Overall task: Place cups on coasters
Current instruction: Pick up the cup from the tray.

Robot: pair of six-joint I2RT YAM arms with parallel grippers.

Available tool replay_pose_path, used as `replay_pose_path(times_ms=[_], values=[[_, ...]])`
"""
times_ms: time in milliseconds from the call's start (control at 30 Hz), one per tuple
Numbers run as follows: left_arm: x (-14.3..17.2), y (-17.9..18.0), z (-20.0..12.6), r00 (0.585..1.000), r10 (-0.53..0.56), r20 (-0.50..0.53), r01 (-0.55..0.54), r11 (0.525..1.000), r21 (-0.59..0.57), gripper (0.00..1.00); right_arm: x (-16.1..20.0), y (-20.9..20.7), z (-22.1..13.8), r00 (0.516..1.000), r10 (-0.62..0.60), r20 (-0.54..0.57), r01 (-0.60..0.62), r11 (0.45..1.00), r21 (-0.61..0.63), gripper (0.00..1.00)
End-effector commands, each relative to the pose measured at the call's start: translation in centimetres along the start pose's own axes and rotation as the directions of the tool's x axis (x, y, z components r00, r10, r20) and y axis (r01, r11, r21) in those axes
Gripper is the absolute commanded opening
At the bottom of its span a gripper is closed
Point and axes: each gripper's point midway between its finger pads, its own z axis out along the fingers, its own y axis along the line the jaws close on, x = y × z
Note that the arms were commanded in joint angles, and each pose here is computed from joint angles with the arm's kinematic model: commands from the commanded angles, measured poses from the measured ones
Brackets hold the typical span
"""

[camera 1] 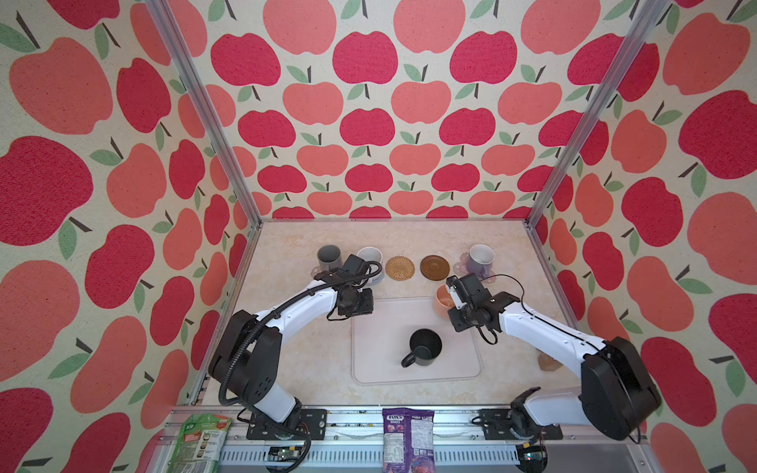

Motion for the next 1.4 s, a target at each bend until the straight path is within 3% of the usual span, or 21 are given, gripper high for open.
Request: replay_pose_path(times_ms=[0, 400, 767, 1367], values=[[-0.4, -0.1, 0.0, 1.0, 0.006, 0.0, -0.006, 1.0, 0.003, 0.4, -2.4, -0.9, -1.4, 0.991, 0.054, 0.119, -0.058, 0.998, 0.028, 0.0], [-0.6, -0.3, 0.4, 1.0, 0.01, -0.009, -0.01, 1.0, 0.003, 0.4, -4.8, -2.2, -3.2, 0.969, 0.055, 0.242, -0.078, 0.993, 0.087, 0.0], [-1.9, -0.7, -0.3, 1.0, 0.025, 0.006, -0.025, 1.0, -0.002, 0.4, -8.1, -2.7, -3.2, 0.963, 0.039, 0.266, -0.068, 0.993, 0.102, 0.0], [-4.8, -2.2, -0.2, 0.999, 0.042, -0.008, -0.042, 0.999, 0.019, 0.4, -14.2, -5.3, -1.9, 0.942, 0.11, 0.318, -0.152, 0.983, 0.107, 0.0]])
